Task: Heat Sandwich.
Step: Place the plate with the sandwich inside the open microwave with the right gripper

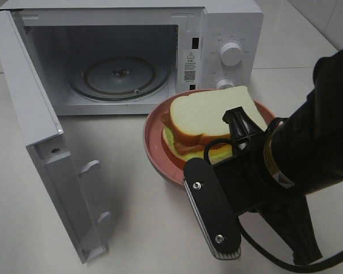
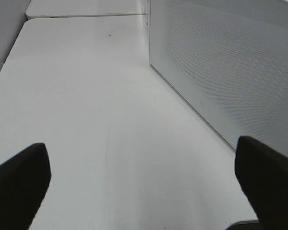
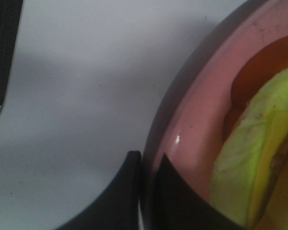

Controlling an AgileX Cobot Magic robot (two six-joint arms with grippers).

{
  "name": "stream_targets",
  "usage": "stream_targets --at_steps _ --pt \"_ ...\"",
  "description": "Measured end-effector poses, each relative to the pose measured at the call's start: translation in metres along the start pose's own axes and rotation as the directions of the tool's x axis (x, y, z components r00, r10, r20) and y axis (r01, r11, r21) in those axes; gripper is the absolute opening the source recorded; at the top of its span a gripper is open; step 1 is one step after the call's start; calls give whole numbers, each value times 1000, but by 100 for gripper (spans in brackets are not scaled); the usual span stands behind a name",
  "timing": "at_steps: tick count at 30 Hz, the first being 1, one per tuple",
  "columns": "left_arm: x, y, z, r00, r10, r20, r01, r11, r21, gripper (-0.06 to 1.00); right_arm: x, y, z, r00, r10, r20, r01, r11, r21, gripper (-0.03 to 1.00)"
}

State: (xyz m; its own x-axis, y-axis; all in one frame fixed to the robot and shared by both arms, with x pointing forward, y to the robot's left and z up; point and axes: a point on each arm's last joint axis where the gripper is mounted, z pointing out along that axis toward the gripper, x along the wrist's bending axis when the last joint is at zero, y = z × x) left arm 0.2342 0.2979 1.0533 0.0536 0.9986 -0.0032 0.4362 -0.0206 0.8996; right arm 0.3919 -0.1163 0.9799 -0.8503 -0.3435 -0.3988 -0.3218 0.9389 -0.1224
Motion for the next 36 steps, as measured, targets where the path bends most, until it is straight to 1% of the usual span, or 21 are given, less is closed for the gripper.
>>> stream_targets --at_steps 2,4,10,15,16,18,23,29,31,33,36 --pt "0 0 0 1000 0 0 0 1000 0 98 0 1 0 1000 -10 -2 10 1000 -6 4" --pt "0 0 0 1000 0 0 0 1000 0 98 1 2 0 998 -56 -11 56 998 -20 4" --pt "0 0 0 1000 0 0 0 1000 0 98 2 3 0 993 -112 -24 111 993 -34 4" --pt "0 0 0 1000 0 0 0 1000 0 98 3 3 0 994 -106 -25 105 994 -36 5" --pt "0 0 0 1000 0 0 0 1000 0 98 3 4 0 996 -84 -27 83 996 -41 5" --pt "0 0 0 1000 0 0 0 1000 0 98 3 4 0 997 -80 -24 78 996 -46 5" --pt "0 0 0 1000 0 0 0 1000 0 98 0 4 1 990 -141 -12 140 988 -67 3" --pt "0 0 0 1000 0 0 0 1000 0 98 -6 -8 6 979 -204 -17 202 977 -73 3" --pt "0 0 0 1000 0 0 0 1000 0 98 -7 -12 8 974 -227 -24 224 971 -84 3" --pt "0 0 0 1000 0 0 0 1000 0 98 -9 -14 9 966 -258 -17 254 961 -112 3" --pt "0 0 0 1000 0 0 0 1000 0 98 -11 -16 10 960 -278 -15 274 954 -123 3"
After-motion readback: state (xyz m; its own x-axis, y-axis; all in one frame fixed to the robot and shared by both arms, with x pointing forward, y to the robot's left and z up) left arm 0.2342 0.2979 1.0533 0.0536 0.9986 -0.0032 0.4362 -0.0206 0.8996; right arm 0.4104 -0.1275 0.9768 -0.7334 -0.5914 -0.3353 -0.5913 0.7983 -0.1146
